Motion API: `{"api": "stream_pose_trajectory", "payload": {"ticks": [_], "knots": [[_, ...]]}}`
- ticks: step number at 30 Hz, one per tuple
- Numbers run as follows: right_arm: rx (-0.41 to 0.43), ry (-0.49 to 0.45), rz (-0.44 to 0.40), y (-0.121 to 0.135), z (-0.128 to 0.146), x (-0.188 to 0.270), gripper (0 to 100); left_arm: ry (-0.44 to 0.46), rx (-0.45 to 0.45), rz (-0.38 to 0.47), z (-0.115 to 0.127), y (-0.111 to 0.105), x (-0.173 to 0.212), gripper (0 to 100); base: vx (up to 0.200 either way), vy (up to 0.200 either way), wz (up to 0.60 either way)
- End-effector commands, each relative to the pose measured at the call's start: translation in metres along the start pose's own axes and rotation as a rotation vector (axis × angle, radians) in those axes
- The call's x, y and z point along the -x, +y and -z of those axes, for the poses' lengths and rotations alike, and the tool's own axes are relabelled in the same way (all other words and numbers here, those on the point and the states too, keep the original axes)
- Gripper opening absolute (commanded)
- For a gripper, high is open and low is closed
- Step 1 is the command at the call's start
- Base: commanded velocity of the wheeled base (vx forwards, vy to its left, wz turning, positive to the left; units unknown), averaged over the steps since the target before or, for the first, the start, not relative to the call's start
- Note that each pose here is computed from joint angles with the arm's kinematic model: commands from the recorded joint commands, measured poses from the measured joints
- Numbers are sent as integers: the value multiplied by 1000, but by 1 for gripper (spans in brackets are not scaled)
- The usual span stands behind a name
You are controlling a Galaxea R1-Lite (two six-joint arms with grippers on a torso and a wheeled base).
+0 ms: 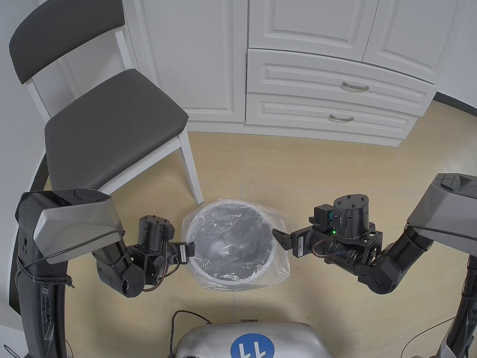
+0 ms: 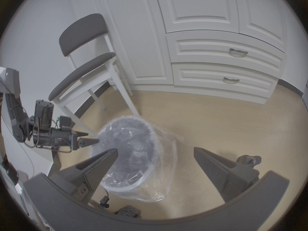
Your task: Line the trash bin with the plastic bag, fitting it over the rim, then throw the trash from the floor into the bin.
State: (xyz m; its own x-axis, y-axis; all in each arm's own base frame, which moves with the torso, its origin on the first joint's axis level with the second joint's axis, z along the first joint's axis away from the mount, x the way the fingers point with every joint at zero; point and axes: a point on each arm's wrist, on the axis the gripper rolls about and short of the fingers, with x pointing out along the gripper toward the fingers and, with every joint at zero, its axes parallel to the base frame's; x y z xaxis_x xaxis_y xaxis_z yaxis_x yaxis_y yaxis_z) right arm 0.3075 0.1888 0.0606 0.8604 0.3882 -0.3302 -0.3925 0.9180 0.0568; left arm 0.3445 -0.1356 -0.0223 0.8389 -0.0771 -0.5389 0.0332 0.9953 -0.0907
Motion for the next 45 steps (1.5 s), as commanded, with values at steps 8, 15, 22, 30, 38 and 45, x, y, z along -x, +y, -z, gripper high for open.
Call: {"api": "stream_pose_trajectory", "payload": {"ticks": [8,15,22,30,38,45], "knots": [[7,14,-7,3,4,3,100,-34,4,85,-14,-9,20,100,0,0,0],[5,4,1,0,1,5,100,-35,-5,106,-15,-12,30,100,0,0,0],[-3,-66,25,-11,-22,20,100,10,-66,180,2,-37,49,100,0,0,0],[-3,-76,36,-15,-26,24,100,79,-162,154,34,-48,35,100,0,0,0],[9,-69,37,-15,-24,22,100,84,-202,100,50,-58,27,100,0,0,0],[11,-63,37,-15,-22,22,100,83,-204,79,52,-58,24,100,0,0,0]]}}
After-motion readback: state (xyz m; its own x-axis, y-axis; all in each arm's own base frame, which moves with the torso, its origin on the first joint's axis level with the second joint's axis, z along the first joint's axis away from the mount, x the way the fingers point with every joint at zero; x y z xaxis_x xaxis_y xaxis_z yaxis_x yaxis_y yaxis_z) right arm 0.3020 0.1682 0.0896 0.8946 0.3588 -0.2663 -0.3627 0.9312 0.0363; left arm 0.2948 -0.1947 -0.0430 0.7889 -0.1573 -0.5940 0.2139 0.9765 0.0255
